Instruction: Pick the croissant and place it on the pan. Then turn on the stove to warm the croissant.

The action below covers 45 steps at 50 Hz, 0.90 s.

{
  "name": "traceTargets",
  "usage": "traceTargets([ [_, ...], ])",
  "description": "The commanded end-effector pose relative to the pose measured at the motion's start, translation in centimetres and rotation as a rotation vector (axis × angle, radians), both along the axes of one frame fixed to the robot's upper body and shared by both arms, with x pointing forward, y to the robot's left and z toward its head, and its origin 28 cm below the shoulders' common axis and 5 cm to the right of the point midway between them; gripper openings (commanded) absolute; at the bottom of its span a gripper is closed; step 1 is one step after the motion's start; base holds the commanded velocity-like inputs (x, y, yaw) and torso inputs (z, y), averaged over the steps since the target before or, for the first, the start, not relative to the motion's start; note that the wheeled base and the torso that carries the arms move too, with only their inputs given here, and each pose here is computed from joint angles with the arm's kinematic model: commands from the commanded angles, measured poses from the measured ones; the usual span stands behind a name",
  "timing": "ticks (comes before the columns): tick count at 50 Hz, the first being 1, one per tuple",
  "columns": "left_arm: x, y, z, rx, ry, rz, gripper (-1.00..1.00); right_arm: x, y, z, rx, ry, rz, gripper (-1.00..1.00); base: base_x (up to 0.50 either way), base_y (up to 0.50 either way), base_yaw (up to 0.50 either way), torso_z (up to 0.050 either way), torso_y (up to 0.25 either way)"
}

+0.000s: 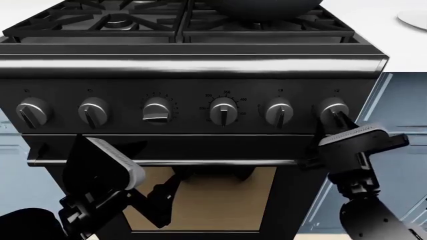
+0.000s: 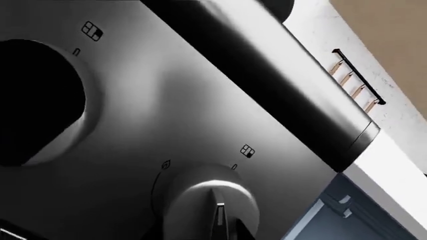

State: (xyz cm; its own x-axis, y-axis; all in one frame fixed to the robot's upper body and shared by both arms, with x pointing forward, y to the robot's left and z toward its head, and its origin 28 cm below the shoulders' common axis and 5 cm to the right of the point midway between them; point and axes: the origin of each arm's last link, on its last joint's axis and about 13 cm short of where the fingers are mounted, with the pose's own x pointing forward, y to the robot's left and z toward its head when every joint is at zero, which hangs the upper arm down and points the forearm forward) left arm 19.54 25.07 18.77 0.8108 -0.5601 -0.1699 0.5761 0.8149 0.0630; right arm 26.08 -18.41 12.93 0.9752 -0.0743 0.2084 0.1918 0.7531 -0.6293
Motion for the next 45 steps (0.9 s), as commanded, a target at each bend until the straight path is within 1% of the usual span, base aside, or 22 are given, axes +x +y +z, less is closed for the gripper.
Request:
traceTargets([
  [1,0.0,0.1,0.0,-0.001,-0.001,0.002,1.00,0.0,0.0,2.2,-0.229,-0.169,-0.025,-1.00,0.00,0.00,0.00,0.000,0.011],
  [7,-0.1,0.1,0.1,-0.002,-0.002,0.003,1.00,-0.1,-0.1,2.2,-0.249,-0.168,-0.030,-1.00,0.00,0.00,0.00,0.000,0.004],
  [12,-0.2,0.0,0.1,-0.002,-0.003,0.003,1.00,-0.1,-0.1,2.3,-0.245,-0.168,-0.031,-1.00,-0.01,0.00,0.00,0.000,0.004],
  [16,-0.2,0.0,0.2,-0.001,-0.004,0.003,1.00,-0.5,0.0,2.5,-0.170,-0.156,-0.023,-1.00,-0.01,0.00,0.00,0.003,0.005],
  [17,-0.2,0.0,0.2,-0.001,-0.005,0.003,1.00,-0.7,0.0,2.6,-0.162,-0.154,-0.023,1.00,0.00,0.00,0.00,0.000,0.010],
  [26,-0.2,0.0,0.4,0.002,-0.009,0.000,1.00,-2.6,0.1,3.3,-0.115,-0.156,-0.022,1.00,0.00,0.00,0.00,0.000,0.000],
  [38,-0.5,-0.1,0.7,0.002,-0.021,-0.007,1.00,-7.1,0.5,4.8,-0.091,-0.184,-0.026,1.00,0.00,0.00,0.00,0.000,0.000],
  [45,-0.9,-0.1,1.0,-0.001,-0.031,-0.003,1.00,-8.3,0.9,5.0,-0.038,-0.194,-0.032,1.00,0.00,0.00,0.00,0.000,0.000],
])
